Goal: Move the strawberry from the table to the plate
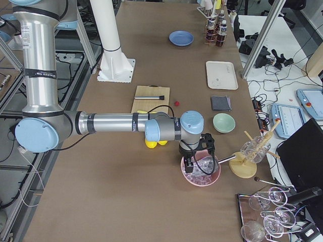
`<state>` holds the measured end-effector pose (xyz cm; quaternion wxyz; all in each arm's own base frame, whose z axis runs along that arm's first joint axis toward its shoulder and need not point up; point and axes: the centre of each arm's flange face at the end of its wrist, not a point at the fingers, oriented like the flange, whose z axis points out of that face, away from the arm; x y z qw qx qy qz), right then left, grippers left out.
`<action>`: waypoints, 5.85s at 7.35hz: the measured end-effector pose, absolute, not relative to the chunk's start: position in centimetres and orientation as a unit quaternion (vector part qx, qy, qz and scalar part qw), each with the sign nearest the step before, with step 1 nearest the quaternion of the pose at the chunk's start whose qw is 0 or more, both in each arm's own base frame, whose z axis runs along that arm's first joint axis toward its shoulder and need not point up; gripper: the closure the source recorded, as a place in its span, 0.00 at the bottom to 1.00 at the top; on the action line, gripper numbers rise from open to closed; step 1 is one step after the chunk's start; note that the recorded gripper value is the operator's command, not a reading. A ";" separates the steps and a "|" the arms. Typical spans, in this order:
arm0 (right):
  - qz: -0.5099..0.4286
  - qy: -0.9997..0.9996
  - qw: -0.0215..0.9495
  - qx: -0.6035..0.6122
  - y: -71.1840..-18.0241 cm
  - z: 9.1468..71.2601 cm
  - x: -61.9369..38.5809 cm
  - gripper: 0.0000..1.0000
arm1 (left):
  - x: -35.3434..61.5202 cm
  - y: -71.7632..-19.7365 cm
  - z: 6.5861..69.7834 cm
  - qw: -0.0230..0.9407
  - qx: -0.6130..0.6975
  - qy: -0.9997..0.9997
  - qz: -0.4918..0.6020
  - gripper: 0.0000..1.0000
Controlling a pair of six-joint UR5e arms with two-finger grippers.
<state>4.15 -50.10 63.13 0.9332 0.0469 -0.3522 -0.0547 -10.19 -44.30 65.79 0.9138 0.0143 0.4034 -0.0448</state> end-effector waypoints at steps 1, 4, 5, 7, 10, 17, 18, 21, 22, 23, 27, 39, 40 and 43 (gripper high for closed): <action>-0.055 -0.352 0.933 0.047 -50.1 63.1 4.1 0.00 | -10.2 -44.3 65.7 0.914 0.015 0.403 -0.045 0.02; -0.055 -0.352 0.933 0.047 -50.1 63.1 4.1 0.00 | -10.2 -44.3 65.4 0.914 0.017 0.403 -0.044 0.02; -0.055 -0.352 0.933 0.047 -50.1 63.2 4.1 0.00 | -10.2 -44.3 65.4 0.914 0.018 0.403 -0.044 0.02; -0.053 -0.353 0.933 0.045 -50.0 63.2 4.1 0.00 | -10.2 -44.6 65.1 0.914 0.020 0.403 -0.043 0.02; -0.046 -0.354 0.933 0.037 -49.8 63.8 4.1 0.00 | -10.3 -45.4 64.1 0.913 0.045 0.403 -0.033 0.02; -0.091 -0.356 0.923 0.113 -50.6 54.4 1.7 0.00 | -5.2 -50.5 58.7 0.885 0.159 0.433 0.057 0.02; -0.087 -0.360 0.922 0.113 -51.2 52.0 -1.0 0.00 | -2.8 -51.3 58.3 0.885 0.138 0.442 0.035 0.02; -0.072 -0.364 0.924 0.097 -52.2 46.6 -11.6 0.00 | 8.0 -51.7 57.5 0.881 0.094 0.464 0.008 0.02; -0.070 -0.372 0.921 0.098 -52.1 45.5 -14.1 0.00 | 12.0 -51.3 58.2 0.877 0.094 0.472 0.003 0.03; -0.069 -0.378 0.918 0.101 -51.9 44.9 -15.7 0.00 | 15.4 -50.9 59.2 0.870 0.094 0.485 -0.003 0.03; -0.073 -0.379 0.917 0.103 -51.6 44.7 -17.5 0.00 | 24.4 -48.8 60.0 0.858 0.098 0.504 -0.006 0.22; -0.071 -0.374 0.919 0.103 -51.4 45.1 -17.3 0.00 | 34.2 -52.1 42.7 0.800 0.060 0.591 -0.085 1.00; -0.070 -0.374 0.919 0.102 -51.4 45.3 -17.3 0.00 | 37.4 -52.1 39.1 0.807 0.057 0.581 -0.093 1.00; -0.069 -0.374 0.920 0.099 -51.3 45.5 -17.3 0.00 | 46.8 -49.6 29.7 0.836 0.046 0.535 -0.108 1.00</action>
